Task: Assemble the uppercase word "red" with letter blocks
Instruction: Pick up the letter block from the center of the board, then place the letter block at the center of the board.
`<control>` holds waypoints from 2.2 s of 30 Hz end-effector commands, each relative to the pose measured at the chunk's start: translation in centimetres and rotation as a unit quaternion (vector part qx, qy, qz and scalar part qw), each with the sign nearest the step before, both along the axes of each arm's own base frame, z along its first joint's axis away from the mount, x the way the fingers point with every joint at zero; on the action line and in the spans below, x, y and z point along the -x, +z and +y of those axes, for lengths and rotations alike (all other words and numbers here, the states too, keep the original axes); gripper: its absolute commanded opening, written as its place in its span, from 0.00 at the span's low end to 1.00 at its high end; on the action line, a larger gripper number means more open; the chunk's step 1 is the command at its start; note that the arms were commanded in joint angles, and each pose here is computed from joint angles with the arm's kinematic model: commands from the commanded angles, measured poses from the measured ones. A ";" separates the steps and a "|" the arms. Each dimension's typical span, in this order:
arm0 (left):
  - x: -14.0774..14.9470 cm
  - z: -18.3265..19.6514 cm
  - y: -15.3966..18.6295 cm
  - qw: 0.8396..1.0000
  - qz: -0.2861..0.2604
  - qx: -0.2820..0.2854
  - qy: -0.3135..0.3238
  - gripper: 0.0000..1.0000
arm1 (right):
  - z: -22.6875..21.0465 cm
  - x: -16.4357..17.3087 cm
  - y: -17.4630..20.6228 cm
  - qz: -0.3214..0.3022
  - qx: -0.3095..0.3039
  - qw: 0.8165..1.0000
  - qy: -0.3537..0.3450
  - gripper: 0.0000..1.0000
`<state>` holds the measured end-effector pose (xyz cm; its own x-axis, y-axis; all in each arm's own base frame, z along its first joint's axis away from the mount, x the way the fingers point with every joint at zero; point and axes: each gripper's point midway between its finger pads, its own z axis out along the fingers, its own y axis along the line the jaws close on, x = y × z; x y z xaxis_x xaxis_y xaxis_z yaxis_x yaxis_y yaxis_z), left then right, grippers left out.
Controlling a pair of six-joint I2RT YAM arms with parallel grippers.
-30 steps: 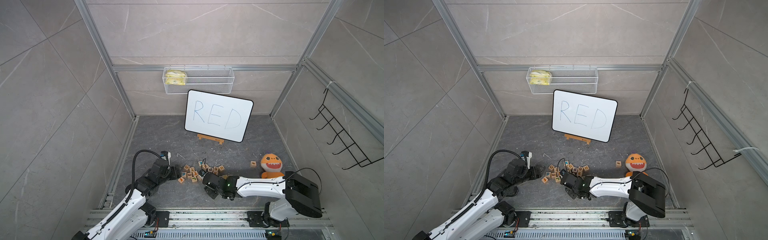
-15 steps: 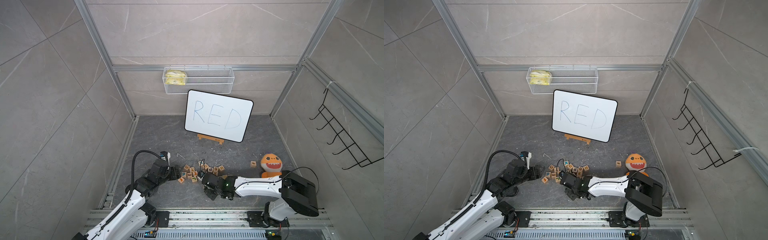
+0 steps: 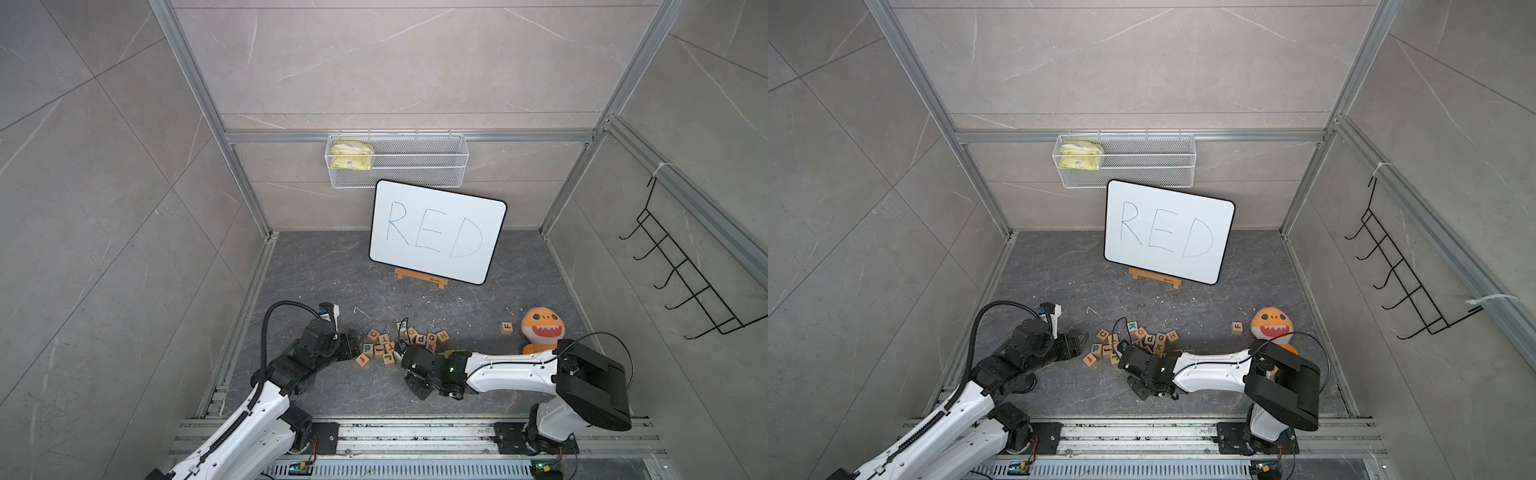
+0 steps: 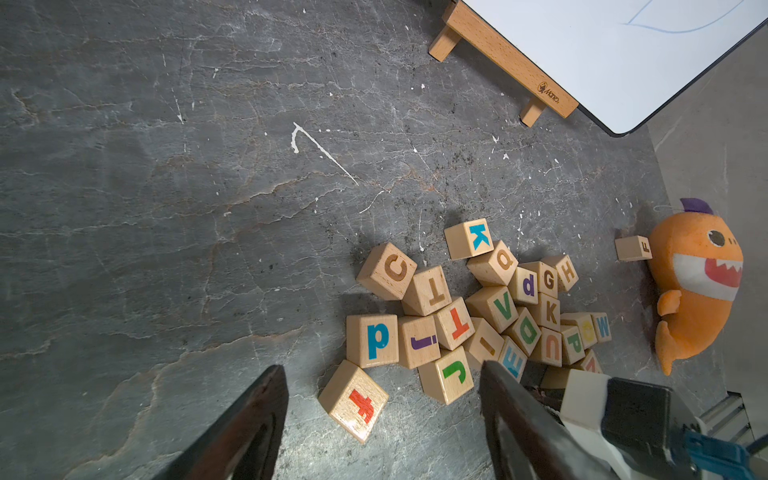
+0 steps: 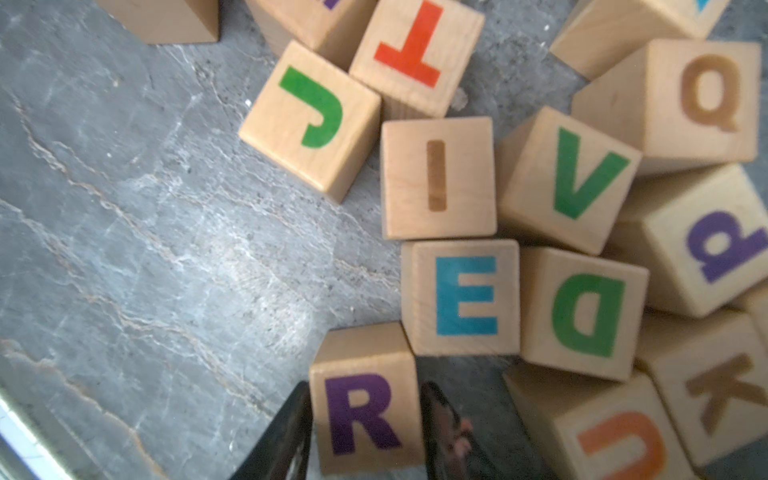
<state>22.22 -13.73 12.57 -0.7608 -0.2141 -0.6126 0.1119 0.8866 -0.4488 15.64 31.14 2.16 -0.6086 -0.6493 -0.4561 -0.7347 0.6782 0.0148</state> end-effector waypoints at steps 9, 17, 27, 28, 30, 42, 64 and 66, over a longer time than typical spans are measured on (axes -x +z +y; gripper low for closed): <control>-0.4 0.4 0.6 1.000 -0.015 -0.006 0.010 0.76 | 0.6 -1.5 -0.1 -0.026 0.024 0.999 0.003 0.44; -0.3 0.5 0.7 1.000 -0.018 -0.007 0.011 0.76 | 0.9 -0.7 0.4 -0.013 0.011 1.000 0.000 0.32; -0.4 0.9 1.3 0.999 -0.021 -0.006 0.025 0.76 | -0.4 -1.4 6.2 -0.023 -0.045 0.989 -0.135 0.08; -0.5 1.0 1.6 0.999 -0.024 -0.005 0.030 0.76 | -0.8 -2.1 7.8 -0.034 -0.058 0.982 -0.175 0.04; -0.7 1.0 2.0 0.999 -0.031 0.003 0.035 0.76 | -1.0 -3.6 10.6 -0.060 -0.064 0.971 -0.222 0.01; -2.2 2.3 3.2 0.995 -0.048 -0.015 0.088 0.77 | 6.2 -17.6 11.8 -0.075 -0.065 0.932 -0.348 0.00; -1.0 1.9 1.7 0.998 -0.034 -0.010 0.059 0.78 | 6.1 -27.1 1.1 -0.043 -0.021 0.917 -0.396 0.06; -0.9 1.8 1.7 0.998 -0.034 -0.011 0.055 0.78 | 6.0 -27.3 0.6 -0.039 -0.017 0.921 -0.388 0.07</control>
<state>23.31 -11.59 14.19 -0.6865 -0.2996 -0.6625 0.0137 0.9057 -0.4238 42.54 37.12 3.29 -0.8422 0.0149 -0.5389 -0.0011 0.9996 0.0293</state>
